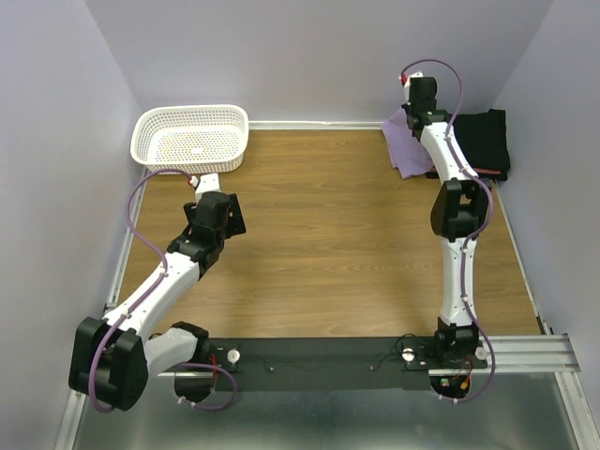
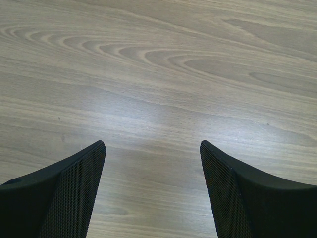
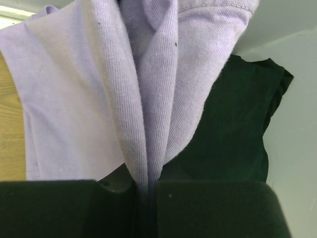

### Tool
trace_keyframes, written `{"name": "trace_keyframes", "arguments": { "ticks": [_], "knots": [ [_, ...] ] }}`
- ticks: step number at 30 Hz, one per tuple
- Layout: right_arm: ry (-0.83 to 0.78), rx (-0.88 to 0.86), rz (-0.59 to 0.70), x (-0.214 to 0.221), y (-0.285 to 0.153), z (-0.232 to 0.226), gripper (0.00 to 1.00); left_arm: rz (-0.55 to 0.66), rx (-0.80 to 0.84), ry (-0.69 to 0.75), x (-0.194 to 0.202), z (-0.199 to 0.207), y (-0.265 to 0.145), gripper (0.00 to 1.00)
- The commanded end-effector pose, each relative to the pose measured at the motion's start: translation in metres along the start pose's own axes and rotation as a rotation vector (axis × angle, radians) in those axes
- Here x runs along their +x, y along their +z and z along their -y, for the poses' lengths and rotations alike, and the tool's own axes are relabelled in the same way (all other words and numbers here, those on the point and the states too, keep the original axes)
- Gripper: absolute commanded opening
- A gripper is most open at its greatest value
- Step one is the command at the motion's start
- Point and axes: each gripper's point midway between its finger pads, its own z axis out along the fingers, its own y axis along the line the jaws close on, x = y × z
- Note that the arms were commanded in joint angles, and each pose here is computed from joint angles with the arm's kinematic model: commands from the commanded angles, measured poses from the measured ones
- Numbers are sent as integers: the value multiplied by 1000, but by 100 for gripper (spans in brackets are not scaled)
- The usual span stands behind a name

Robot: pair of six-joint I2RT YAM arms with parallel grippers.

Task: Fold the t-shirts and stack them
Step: Neatly place the folded tshirt to the corner

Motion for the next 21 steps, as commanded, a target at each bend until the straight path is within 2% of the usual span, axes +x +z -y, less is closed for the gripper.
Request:
{"name": "trace_keyframes", "arguments": {
  "ticks": [1,21],
  "knots": [
    [55,54,60,-26,-16,27,1,31,-39,-19,-8,-5,3,85],
    [121,112,196,-74,-71,89,0,13,-32,-7,-3,-3,7,85]
  ]
}}
